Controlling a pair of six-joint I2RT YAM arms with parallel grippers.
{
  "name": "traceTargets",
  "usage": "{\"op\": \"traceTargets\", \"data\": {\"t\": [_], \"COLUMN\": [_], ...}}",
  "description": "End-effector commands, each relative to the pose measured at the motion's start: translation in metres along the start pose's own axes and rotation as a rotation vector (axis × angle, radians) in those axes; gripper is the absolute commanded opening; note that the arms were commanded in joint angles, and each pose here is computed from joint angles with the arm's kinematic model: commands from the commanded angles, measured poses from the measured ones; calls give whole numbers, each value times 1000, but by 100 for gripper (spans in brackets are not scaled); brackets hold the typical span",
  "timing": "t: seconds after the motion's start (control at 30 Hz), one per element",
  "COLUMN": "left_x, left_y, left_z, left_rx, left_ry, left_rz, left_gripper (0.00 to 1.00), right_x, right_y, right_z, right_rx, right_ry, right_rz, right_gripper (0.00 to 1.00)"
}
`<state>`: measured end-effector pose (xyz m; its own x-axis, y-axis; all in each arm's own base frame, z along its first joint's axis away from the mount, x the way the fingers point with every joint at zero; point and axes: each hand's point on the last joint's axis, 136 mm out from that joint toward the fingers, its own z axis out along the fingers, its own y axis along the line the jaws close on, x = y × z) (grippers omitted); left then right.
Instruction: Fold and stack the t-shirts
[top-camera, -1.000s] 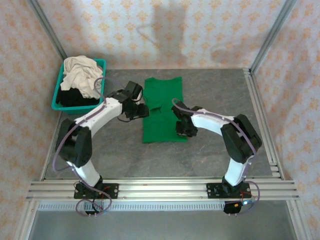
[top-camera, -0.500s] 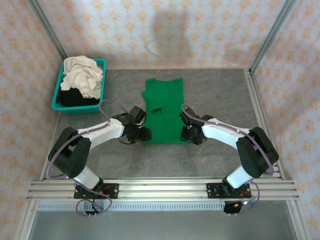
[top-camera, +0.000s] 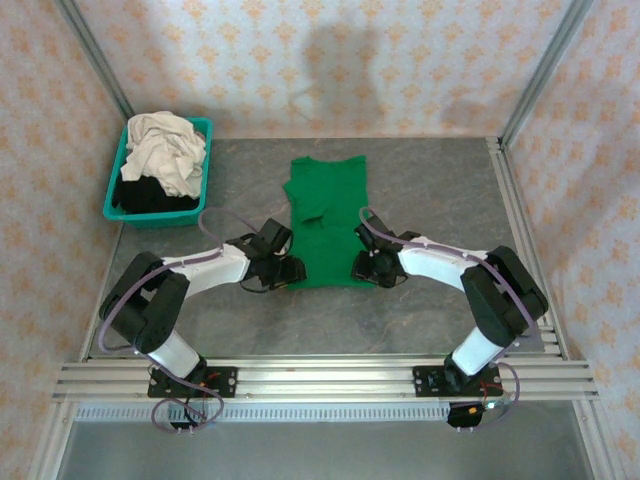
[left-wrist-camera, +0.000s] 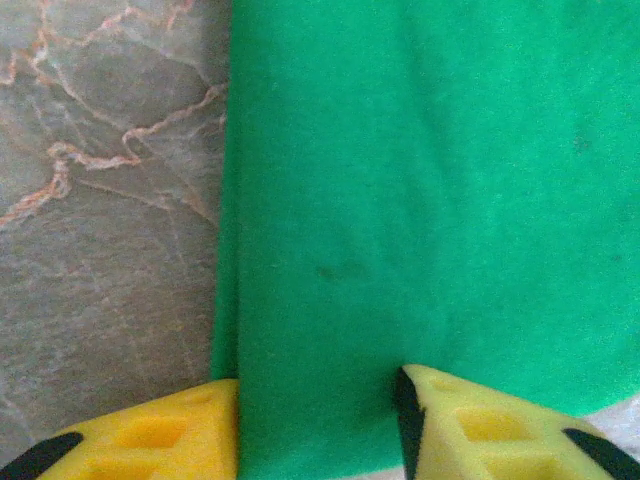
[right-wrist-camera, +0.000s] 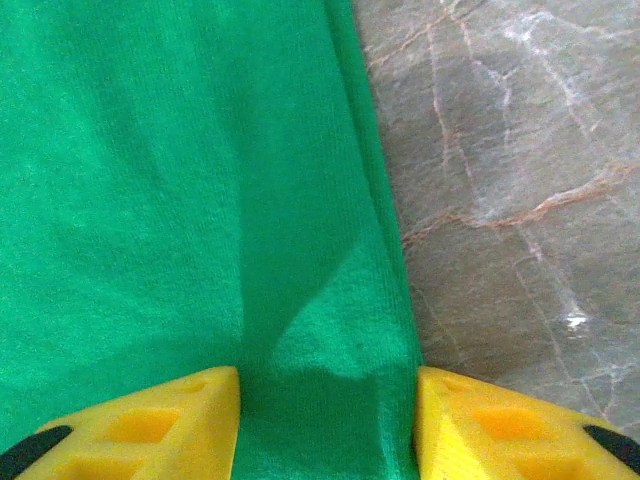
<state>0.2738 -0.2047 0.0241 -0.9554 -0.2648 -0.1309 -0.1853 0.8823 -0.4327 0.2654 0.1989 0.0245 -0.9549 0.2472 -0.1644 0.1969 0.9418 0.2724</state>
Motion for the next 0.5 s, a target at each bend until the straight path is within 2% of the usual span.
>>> {"op": "traceTargets", "data": {"t": [0.0,0.07,0.17,0.27,0.3,0.47], "left_x": [5,8,13,14,15,14], "left_y": [8,10,14,17,18,24], "left_z": [8,8,8,5,4,-10], "left_rx": [-27,-34,-51,-64,-67,-111], "left_ry": [8,17,25,24,26,6], "left_rz": [-7,-5,-1,2,1,16], "left_gripper": [35,25,19,18,19,45], "right_x": [8,11,14,13,12,6], "right_y": [-24,-20,-20,-26,-28,-37], "right_z": [3,4,3,0,-1,-13], "right_rx": [99,76,98,149,161,216], "right_ry": [8,20,21,5,1,-36], "right_rz": [19,31,21,7,5,-3], "right_gripper": [50,50,50,51,51,54]}}
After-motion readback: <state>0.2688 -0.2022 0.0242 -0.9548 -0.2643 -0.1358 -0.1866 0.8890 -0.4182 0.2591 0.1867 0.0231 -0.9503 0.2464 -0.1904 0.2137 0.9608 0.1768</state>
